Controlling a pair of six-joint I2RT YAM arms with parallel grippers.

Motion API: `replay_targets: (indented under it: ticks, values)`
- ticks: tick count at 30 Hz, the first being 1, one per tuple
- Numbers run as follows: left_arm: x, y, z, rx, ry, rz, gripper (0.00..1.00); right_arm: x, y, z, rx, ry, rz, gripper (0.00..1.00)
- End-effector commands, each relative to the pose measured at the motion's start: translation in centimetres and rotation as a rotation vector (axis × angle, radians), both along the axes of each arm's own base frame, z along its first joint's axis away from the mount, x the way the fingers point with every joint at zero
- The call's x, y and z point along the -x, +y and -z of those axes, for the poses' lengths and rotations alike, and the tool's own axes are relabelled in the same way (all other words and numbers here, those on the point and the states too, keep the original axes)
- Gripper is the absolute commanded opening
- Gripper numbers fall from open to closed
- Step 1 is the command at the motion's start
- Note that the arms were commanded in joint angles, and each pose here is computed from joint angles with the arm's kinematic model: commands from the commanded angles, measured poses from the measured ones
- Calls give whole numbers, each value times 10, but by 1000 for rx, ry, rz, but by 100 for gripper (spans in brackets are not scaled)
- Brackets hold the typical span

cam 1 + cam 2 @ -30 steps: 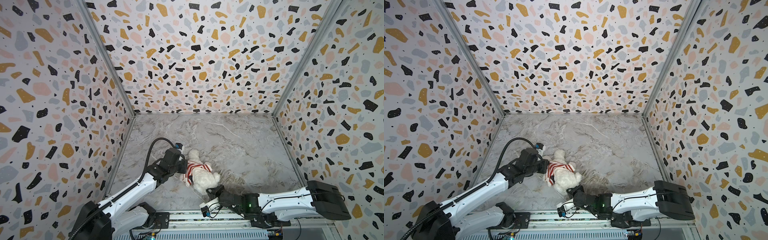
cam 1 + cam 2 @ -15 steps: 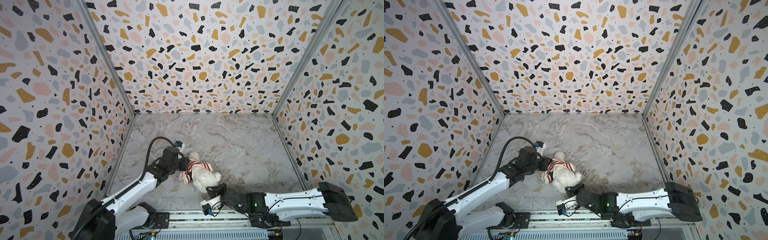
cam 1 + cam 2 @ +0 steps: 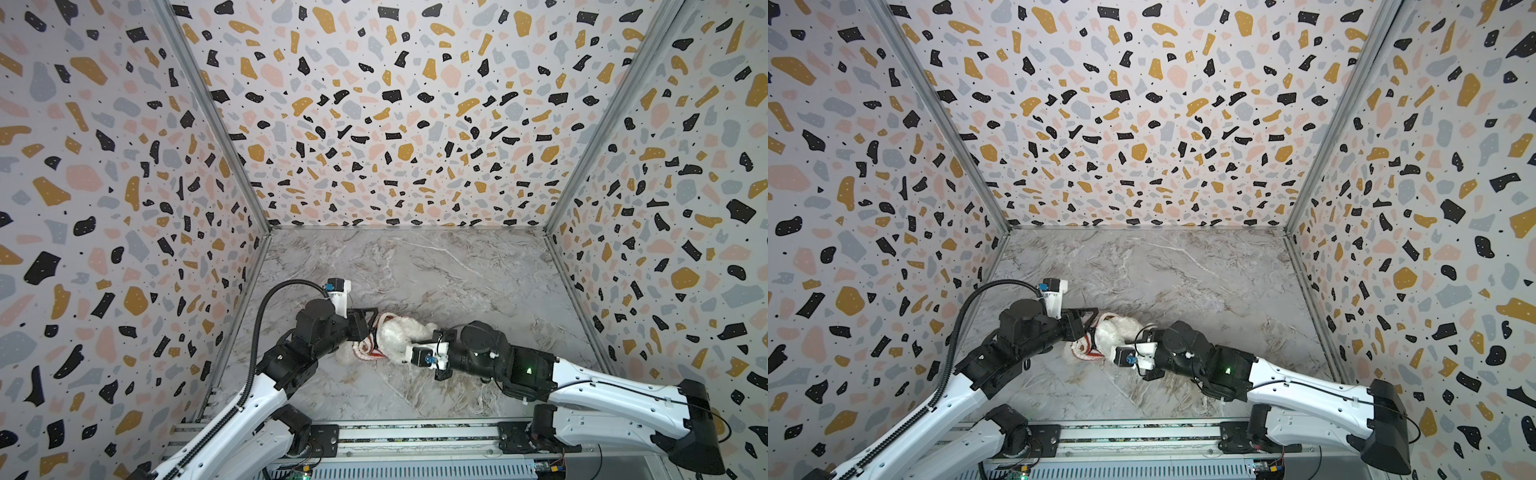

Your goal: Dress the teddy bear

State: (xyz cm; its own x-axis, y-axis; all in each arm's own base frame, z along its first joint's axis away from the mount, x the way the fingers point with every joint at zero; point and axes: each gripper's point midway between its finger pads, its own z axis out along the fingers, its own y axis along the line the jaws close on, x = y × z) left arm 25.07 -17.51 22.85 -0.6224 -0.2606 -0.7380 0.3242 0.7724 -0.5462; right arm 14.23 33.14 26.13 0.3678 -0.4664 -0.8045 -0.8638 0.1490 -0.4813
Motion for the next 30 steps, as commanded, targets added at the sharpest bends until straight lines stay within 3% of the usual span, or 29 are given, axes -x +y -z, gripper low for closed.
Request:
replay_targets:
  ticks: [1,5,10,14,30]
  values:
    - [-6,13,-28,34,-44,-88,53,1,-5,-24,-85,191,-47,0]
    - [1,13,-37,80,-41,-82,51,-21,-22,-28,-105,269,-7,0]
    - [14,12,-39,142,-18,-59,46,-25,-32,-31,-135,149,-3,0]
    - [21,4,-26,198,31,-20,34,-28,-37,-35,-162,77,9,0]
    - [40,-8,9,240,124,70,23,-46,-41,-20,-139,57,105,0]
